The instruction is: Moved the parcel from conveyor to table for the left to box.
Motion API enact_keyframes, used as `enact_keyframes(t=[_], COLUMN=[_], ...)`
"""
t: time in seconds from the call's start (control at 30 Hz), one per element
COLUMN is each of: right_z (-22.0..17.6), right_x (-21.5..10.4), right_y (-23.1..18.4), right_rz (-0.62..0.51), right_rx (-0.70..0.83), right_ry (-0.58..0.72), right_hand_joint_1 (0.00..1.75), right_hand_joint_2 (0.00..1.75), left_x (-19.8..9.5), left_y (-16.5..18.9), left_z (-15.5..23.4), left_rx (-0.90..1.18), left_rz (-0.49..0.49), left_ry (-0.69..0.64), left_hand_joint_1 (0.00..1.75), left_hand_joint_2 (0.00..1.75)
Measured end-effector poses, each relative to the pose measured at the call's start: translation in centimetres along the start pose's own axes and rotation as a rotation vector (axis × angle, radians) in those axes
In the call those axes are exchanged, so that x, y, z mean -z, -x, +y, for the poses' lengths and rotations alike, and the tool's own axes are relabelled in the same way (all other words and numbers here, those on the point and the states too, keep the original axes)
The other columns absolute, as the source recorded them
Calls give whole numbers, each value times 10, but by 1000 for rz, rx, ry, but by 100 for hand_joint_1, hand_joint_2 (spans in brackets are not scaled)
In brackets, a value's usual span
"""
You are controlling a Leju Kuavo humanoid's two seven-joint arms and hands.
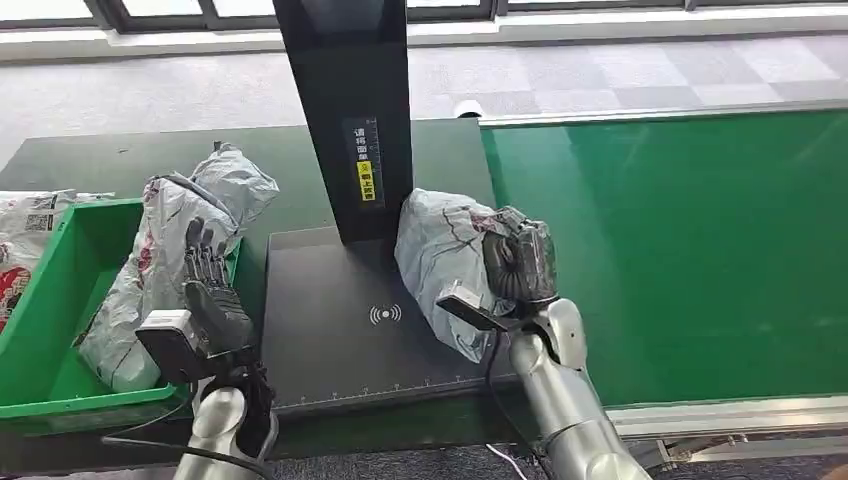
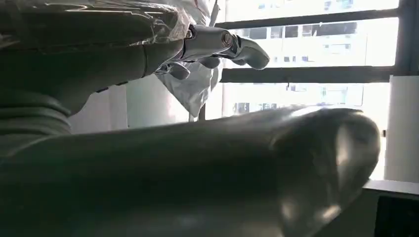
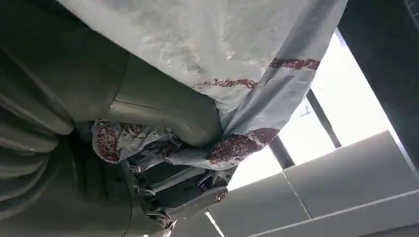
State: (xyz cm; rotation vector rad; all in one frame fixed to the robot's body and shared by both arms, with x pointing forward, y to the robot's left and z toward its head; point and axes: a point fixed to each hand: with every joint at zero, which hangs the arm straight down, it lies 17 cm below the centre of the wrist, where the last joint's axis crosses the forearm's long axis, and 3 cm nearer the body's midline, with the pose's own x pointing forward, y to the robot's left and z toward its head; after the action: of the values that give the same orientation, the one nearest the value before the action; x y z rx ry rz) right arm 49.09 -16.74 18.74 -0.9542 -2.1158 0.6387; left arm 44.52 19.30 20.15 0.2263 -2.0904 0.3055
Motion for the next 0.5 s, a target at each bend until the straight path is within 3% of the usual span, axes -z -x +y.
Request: enact_keyframes(t=[0.2,0.5], right_z=[21,61], right_x=[5,-3], right_y=[-17,-36], right_rz=[1,101], right_rx=[45,277], right_ry=[-43,-88], right_hand_joint_1=[175,175], right_hand_joint_2=[175,175], left_x=[1,6], left_y=[2,5], left_z=[-6,-23], left_rx=[-14,-39], left_rz=[5,19], left_ry=[16,40], left_hand_joint_1=[0,0], left_hand_joint_2=[0,0])
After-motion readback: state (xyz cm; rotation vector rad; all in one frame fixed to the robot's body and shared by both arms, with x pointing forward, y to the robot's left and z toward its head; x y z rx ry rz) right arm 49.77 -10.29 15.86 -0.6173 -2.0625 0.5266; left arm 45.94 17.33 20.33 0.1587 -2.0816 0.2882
